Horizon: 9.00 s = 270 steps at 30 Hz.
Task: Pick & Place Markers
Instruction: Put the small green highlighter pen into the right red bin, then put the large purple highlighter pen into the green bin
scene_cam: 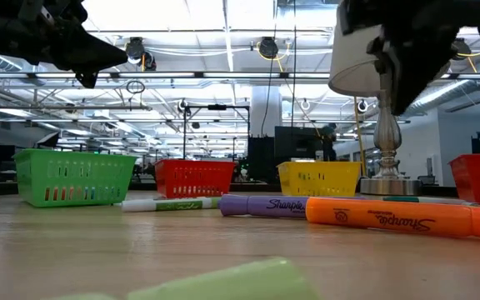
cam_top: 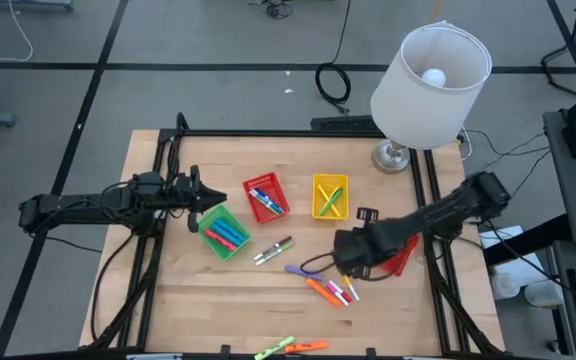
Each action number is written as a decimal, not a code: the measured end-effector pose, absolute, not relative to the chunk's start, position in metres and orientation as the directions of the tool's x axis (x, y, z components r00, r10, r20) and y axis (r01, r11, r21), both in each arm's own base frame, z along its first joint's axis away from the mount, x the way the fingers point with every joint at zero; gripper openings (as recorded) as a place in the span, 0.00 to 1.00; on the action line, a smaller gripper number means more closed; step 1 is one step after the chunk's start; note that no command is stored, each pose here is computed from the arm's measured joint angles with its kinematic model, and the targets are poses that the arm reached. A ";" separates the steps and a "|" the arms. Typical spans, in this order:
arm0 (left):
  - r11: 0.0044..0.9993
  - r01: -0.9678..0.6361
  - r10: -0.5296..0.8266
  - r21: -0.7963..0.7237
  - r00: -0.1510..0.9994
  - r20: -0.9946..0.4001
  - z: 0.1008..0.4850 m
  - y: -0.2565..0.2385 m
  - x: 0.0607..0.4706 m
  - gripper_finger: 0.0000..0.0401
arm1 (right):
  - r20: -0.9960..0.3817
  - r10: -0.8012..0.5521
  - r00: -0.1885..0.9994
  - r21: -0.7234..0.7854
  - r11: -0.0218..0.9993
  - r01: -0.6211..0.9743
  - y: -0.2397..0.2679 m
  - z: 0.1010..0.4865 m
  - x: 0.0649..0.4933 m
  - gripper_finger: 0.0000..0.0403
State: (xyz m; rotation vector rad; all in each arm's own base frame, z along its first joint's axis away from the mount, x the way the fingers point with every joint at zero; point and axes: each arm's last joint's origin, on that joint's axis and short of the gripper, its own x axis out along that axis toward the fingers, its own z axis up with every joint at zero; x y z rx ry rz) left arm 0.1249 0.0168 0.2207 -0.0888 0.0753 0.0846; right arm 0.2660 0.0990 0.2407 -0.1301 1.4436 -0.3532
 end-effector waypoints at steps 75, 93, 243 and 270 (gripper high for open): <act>0.993 -0.086 0.079 -0.079 0.993 -0.085 0.220 0.017 0.125 0.12 | -0.986 -0.111 0.128 -0.138 0.965 -0.225 0.087 0.214 0.279 0.05; 0.993 -0.087 0.080 -0.084 0.993 -0.086 0.220 0.017 0.125 0.12 | -0.954 -0.218 -0.208 -0.127 0.917 -0.379 0.133 0.238 0.222 0.05; 0.982 0.188 -0.099 -0.034 0.350 -0.932 0.137 -0.120 0.435 0.51 | 0.195 0.251 0.948 -0.230 0.951 -0.205 0.065 0.208 0.084 0.00; 0.964 0.090 0.187 0.250 0.440 -0.878 0.234 -0.109 0.394 0.15 | 0.189 0.252 0.949 -0.234 0.950 -0.206 0.065 0.208 0.084 0.00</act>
